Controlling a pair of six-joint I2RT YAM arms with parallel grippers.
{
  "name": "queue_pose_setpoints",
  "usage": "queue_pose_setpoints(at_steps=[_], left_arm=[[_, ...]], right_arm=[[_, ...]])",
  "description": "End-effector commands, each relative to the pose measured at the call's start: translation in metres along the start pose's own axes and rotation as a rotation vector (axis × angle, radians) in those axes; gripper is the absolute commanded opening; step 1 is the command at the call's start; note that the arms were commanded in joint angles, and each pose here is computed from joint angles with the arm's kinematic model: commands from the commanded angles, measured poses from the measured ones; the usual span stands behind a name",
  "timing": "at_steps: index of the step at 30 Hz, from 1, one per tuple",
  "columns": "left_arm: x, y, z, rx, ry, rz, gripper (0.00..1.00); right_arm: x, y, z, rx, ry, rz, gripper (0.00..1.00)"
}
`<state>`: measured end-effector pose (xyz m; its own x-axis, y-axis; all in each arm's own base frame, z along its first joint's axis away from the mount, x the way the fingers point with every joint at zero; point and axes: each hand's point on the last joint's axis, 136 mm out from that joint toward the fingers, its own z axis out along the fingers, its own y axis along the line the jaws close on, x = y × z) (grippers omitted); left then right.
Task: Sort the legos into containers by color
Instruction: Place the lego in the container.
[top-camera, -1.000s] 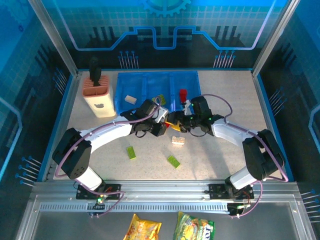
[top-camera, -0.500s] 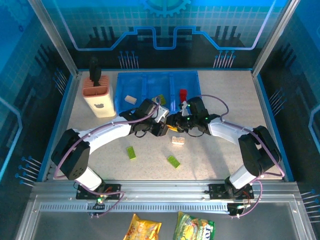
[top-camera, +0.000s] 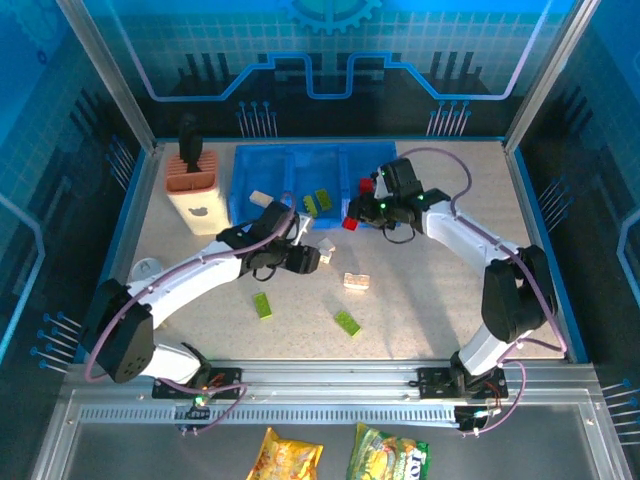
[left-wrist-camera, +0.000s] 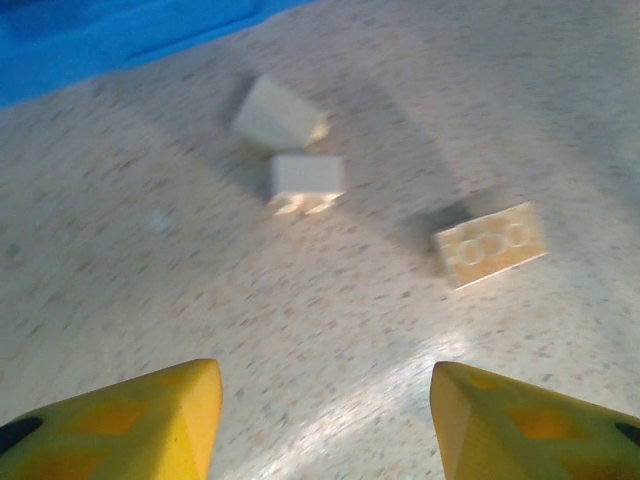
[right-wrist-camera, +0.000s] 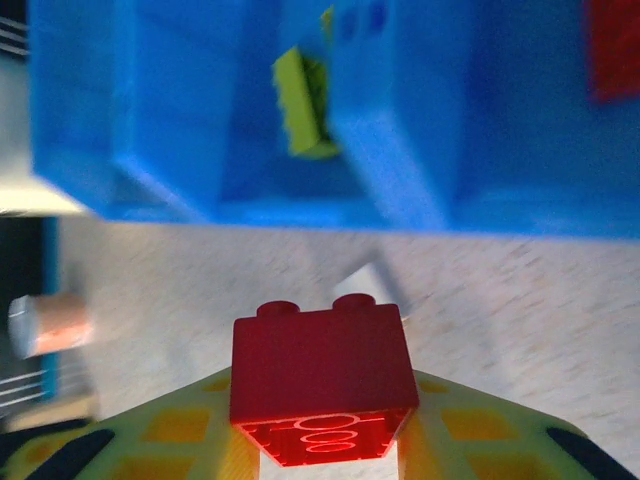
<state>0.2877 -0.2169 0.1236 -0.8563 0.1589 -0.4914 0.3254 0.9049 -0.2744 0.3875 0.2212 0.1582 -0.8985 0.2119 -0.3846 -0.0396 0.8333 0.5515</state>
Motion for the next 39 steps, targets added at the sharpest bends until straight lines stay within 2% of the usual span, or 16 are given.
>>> queue_pose_setpoints(at_steps=[1,6,13,21,25,32,39], left_arm=[[0.036,0.041,-0.011,-0.158,0.084,-0.193,0.58],[0.071,0.066,-0.020,-0.260,0.164,-0.328,0.62],[0.102,0.076,-0.015,-0.308,0.246,-0.405,0.69],[0.125,0.083,-0.002,-0.355,0.335,-0.448,0.74],[0.133,0.082,0.005,-0.348,0.370,-0.468,0.74],[0.145,0.079,0.016,-0.323,0.412,-0.483,0.65],[0.149,0.079,0.021,-0.321,0.428,-0.483,0.55]], right_arm=[[-0.013,-0.048,-0.003,0.270,0.012,-0.106,0.36],[-0.051,-0.064,0.013,0.415,-0.004,-0.195,0.36],[-0.080,-0.086,0.041,0.559,0.007,-0.280,0.37],[-0.092,-0.101,0.059,0.611,0.024,-0.314,0.42],[-0.094,-0.100,0.058,0.612,0.025,-0.315,0.49],[-0.099,-0.079,0.035,0.588,-0.017,-0.330,0.54],[-0.094,-0.049,0.004,0.538,-0.061,-0.338,0.55]])
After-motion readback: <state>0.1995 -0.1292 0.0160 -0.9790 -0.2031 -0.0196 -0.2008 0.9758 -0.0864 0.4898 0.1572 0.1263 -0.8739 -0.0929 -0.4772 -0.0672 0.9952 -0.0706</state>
